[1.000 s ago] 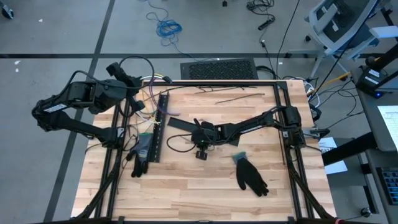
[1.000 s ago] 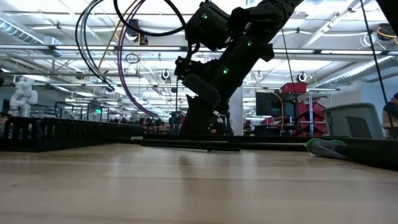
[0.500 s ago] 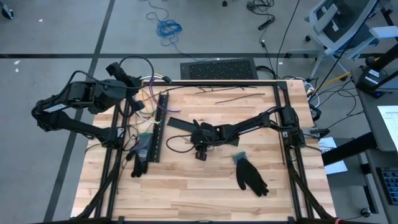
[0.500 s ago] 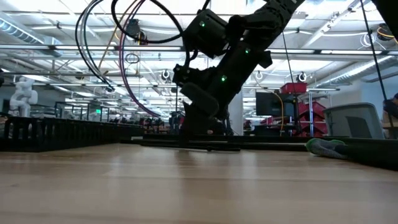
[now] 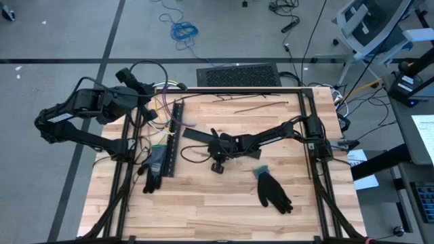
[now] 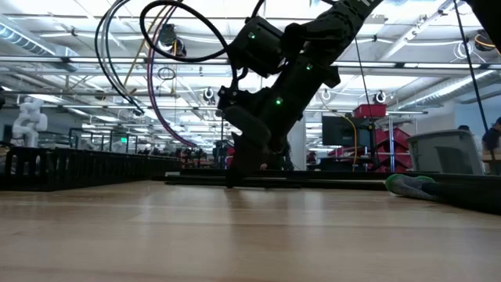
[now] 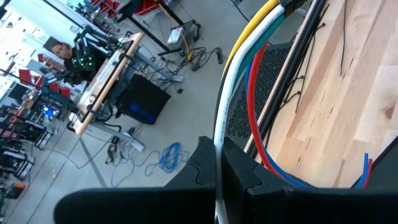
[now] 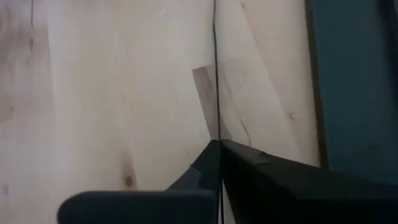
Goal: Ziptie cables
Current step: Wrap the cable wires with the black ziptie
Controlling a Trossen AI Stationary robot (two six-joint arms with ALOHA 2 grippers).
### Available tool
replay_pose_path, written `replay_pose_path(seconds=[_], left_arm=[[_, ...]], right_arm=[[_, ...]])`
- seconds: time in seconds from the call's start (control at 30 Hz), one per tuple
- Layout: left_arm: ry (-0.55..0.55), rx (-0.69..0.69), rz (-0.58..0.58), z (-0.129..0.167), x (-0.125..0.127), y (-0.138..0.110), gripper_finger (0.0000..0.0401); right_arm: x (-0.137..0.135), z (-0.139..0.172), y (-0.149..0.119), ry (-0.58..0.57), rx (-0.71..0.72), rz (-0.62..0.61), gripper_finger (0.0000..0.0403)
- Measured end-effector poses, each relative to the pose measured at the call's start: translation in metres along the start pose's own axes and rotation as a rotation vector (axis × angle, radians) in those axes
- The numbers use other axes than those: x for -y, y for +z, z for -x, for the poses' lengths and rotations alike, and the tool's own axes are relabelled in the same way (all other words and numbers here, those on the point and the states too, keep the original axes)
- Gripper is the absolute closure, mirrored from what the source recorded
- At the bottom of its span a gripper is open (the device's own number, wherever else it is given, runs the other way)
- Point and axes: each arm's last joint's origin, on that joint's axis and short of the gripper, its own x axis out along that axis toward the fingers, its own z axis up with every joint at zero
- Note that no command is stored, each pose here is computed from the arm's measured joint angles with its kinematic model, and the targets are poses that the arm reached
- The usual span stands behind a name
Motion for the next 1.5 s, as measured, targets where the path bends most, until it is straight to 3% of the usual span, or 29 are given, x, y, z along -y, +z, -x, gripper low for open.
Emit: replay_pose_path(seconds=[0.2,0.5,0.63,0.7,0.8,1.0,1.1,1.27,1.5], left_arm=[[0.001,0.004,0.005,0.001,-0.001,-0.001,0.0397],[-0.002,0.025,0.061,0.008,-0.007,-0.006,0.0397],[0.0,0.032,0.061,0.011,-0.01,-0.009,0.0397],[-0.003,0.02,0.032,0.012,-0.01,-0.011,0.0397],[-0.012,-0.023,-0.037,0.008,-0.005,-0.013,0.0397],[-0.082,-0.016,-0.053,-0.012,0.017,-0.008,0.0397],[-0.137,0.054,-0.007,-0.021,0.028,-0.002,0.0397],[-0.221,0.192,0.079,-0.035,0.044,0.007,0.0397],[-0.433,0.258,0.184,-0.081,0.102,0.008,0.0397]], right_arm=[[0.026,0.034,0.02,0.077,0.022,-0.156,0.0402],[0.057,0.131,0.045,0.092,0.128,-0.207,0.0403],[0.075,0.169,0.032,0.036,0.194,-0.276,0.0403],[0.083,0.186,0.019,0.003,0.252,-0.368,0.0403],[0.091,0.206,-0.004,-0.003,0.473,-0.569,0.0403],[0.092,0.201,-0.064,0.203,1.107,-1.02,0.0403],[0.088,0.196,-0.089,0.268,1.31,-1.126,0.0403],[0.074,0.192,-0.095,0.305,1.442,-1.124,0.0403],[0.062,0.175,-0.063,0.388,1.48,-0.988,0.0403]])
